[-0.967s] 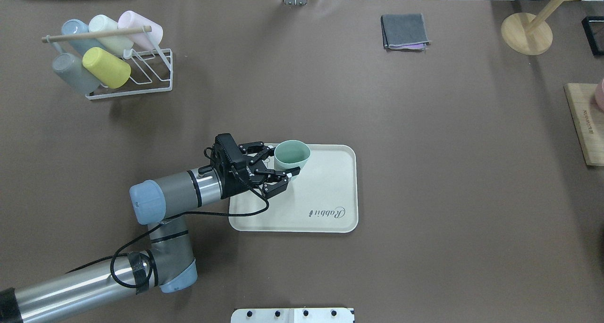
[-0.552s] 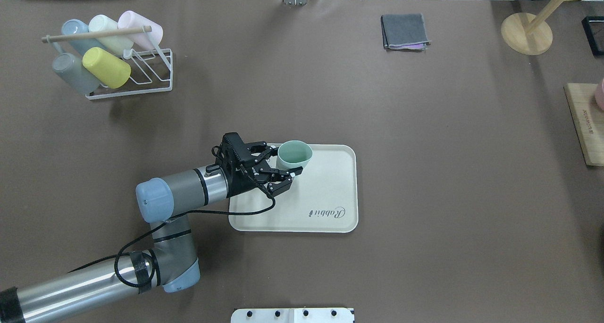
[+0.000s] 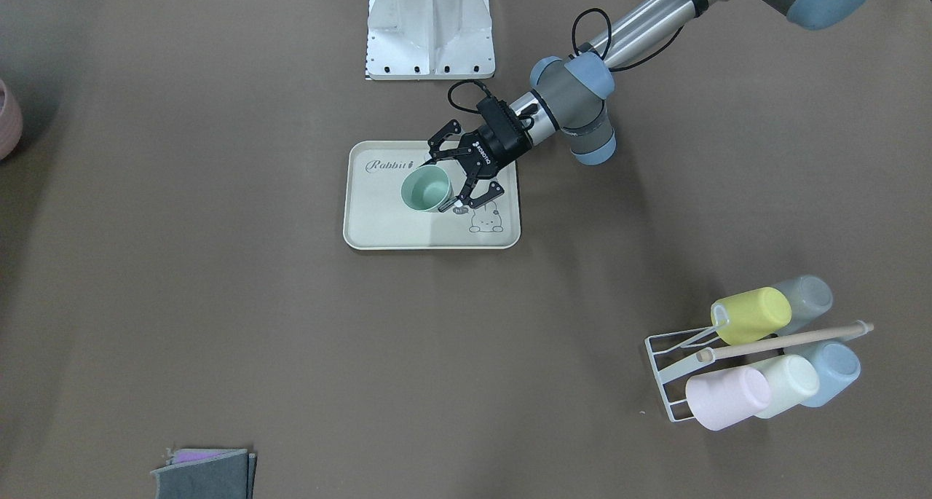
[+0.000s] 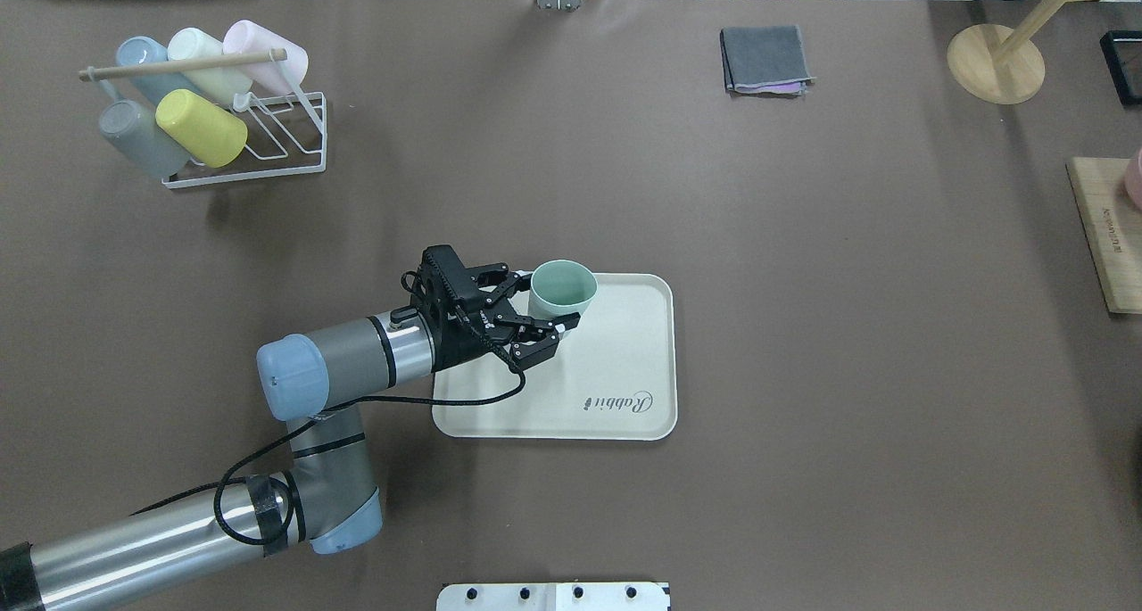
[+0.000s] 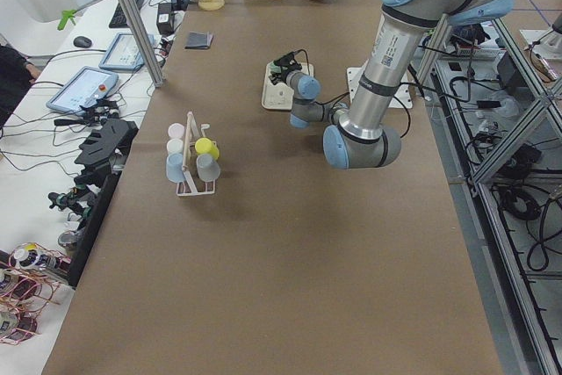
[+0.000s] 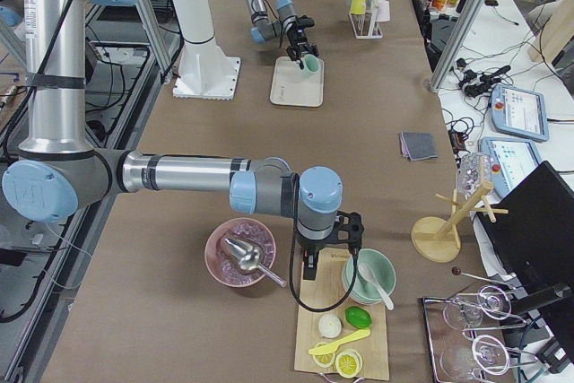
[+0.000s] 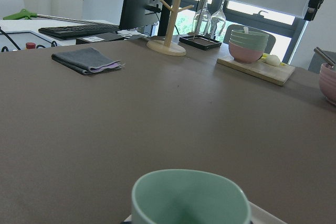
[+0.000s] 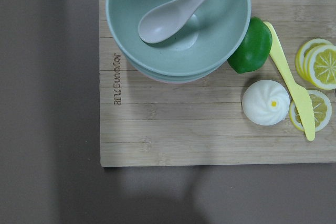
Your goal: Pick up and place green cup on tray
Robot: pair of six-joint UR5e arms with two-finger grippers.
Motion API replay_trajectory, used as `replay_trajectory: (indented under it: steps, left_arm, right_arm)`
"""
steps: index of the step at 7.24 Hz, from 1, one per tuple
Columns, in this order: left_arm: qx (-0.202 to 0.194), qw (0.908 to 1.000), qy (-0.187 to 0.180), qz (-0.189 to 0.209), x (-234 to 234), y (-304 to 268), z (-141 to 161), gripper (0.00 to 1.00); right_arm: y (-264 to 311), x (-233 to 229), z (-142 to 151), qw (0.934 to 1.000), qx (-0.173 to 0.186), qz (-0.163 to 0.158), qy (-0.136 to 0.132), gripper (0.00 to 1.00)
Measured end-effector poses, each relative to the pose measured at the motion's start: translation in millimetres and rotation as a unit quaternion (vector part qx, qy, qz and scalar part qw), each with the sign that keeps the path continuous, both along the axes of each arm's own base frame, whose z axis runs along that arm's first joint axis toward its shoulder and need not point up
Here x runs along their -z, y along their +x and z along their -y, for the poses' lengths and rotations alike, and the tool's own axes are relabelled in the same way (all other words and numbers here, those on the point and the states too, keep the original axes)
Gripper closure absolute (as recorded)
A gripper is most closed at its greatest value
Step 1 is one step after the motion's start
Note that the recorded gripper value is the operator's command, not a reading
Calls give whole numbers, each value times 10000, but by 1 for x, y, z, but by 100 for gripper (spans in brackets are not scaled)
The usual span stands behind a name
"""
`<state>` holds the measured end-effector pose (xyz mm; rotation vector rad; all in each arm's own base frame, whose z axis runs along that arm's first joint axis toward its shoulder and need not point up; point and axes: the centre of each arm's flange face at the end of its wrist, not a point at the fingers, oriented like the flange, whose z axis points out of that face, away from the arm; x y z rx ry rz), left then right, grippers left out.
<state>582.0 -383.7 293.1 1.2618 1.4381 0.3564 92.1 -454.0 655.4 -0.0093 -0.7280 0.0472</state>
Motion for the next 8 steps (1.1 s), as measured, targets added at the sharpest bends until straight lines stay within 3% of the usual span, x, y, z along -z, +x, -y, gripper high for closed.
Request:
replay_trajectory:
  steps: [3, 5, 8]
  left_arm:
    - [-2, 10000, -36, 7, -2, -1, 0, 13]
    - [1, 10000, -35, 15, -3, -1, 0, 2]
    - [18, 10000, 13, -13, 3, -4, 2, 2]
  right_arm:
    - [0, 0, 0, 10000, 1, 6, -1, 0]
    - [0, 0, -1, 10000, 0, 7, -7, 0]
    - [0, 0, -1, 10000, -4, 7, -11, 0]
